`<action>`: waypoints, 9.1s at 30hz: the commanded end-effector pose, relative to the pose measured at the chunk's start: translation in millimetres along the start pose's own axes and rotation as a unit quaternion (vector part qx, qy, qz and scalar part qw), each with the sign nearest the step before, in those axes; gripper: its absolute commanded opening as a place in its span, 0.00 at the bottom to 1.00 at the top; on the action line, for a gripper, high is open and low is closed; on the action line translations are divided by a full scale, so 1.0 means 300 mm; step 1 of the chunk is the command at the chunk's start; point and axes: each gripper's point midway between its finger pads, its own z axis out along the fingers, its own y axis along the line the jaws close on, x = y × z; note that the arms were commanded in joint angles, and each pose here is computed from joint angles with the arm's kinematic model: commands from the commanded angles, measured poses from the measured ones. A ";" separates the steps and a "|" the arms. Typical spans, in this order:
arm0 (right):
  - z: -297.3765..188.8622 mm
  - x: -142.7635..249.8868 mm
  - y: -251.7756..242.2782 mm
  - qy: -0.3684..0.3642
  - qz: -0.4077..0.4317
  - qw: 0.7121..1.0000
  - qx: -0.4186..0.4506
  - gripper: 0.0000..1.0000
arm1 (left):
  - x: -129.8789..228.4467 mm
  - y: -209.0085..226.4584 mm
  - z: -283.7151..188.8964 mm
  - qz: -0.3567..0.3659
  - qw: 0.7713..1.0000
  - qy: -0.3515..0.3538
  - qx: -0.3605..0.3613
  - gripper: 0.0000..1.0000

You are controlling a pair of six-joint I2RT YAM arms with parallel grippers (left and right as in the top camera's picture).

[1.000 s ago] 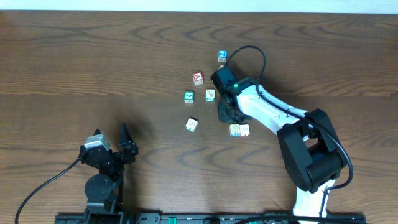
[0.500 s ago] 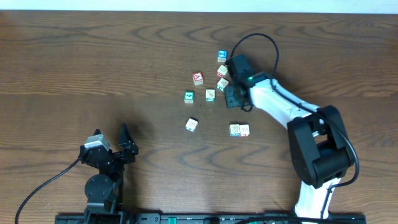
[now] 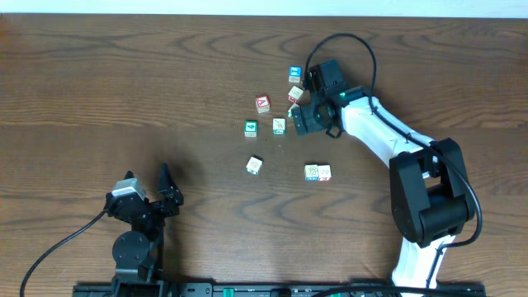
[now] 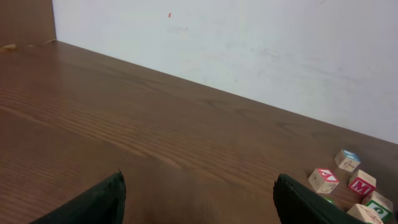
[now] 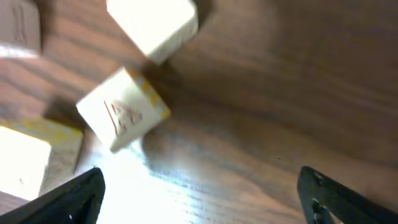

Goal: Lift 5 blocks

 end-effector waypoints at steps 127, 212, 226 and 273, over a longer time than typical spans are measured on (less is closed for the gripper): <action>-0.024 0.326 -0.350 0.230 0.250 0.928 0.152 0.01 | 0.055 0.023 0.003 0.004 1.000 0.025 -0.013 0.77; -0.108 0.431 -0.239 0.324 0.175 0.920 0.135 0.01 | 0.055 0.023 0.003 0.004 1.000 0.025 -0.013 0.76; -0.159 0.511 -0.222 0.373 0.185 0.897 0.151 0.01 | 0.055 0.023 0.003 0.004 1.000 0.025 -0.013 0.77; -0.020 0.383 -0.107 0.288 0.037 0.956 0.033 0.01 | 0.055 0.023 0.003 0.004 1.000 0.025 -0.013 0.76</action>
